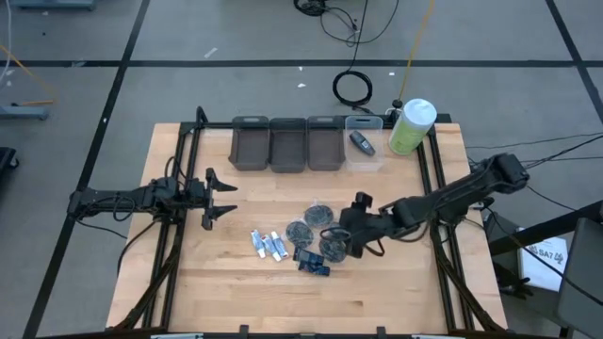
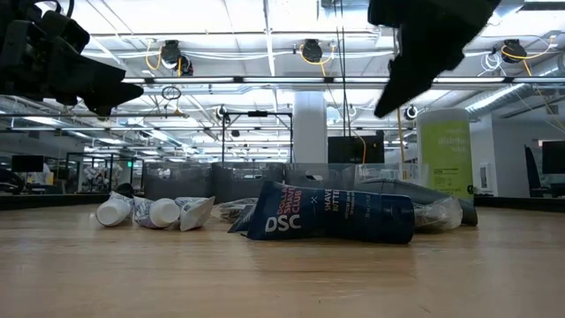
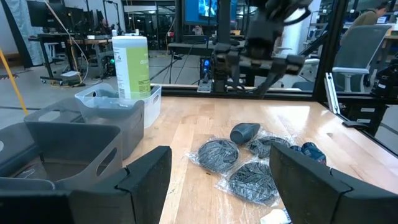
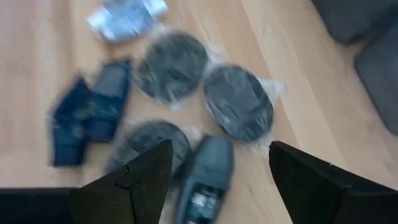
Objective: Pick & Place Travel size toiletries
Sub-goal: Put the deodorant into the transparent bin
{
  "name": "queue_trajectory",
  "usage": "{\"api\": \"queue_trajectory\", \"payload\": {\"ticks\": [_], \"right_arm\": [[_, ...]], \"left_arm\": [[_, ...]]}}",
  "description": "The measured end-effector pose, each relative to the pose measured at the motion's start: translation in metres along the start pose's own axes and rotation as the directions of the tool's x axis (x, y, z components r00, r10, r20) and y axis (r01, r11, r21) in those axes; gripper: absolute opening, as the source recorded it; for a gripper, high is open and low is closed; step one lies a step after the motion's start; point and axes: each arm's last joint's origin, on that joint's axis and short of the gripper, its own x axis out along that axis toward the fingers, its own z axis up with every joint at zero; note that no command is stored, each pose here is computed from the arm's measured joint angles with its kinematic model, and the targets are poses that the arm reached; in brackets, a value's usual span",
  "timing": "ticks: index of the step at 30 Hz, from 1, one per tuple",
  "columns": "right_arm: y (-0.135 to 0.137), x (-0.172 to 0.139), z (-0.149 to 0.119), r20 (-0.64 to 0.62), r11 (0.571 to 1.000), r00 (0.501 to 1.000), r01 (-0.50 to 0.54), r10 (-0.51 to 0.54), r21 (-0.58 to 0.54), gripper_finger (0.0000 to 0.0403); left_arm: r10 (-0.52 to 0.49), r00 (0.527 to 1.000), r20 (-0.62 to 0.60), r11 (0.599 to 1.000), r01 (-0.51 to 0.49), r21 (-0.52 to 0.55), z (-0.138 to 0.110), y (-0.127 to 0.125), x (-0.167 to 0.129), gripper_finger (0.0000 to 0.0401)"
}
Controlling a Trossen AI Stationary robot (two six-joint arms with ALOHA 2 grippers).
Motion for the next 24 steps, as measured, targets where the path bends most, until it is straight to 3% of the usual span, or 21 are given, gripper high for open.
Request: {"api": "queue_trajectory", "payload": {"ticks": [8,24], "right_arm": [[-0.004,0.026,-0.006,-0.130,0.999,0.991,-0.018,0.024,0.045,0.0254],[-0.006,0.037,-0.017,-0.128,0.997,0.992,-0.014,0.023,0.077,0.0254]], "left_arm": [[0.000,1.000,0.000,1.000,0.000,0.000,0.000,0.000,0.000,0.0267],[0.000,1.000,0.000,1.000,0.000,0.000,0.000,0.000,0.000,0.0267]]}}
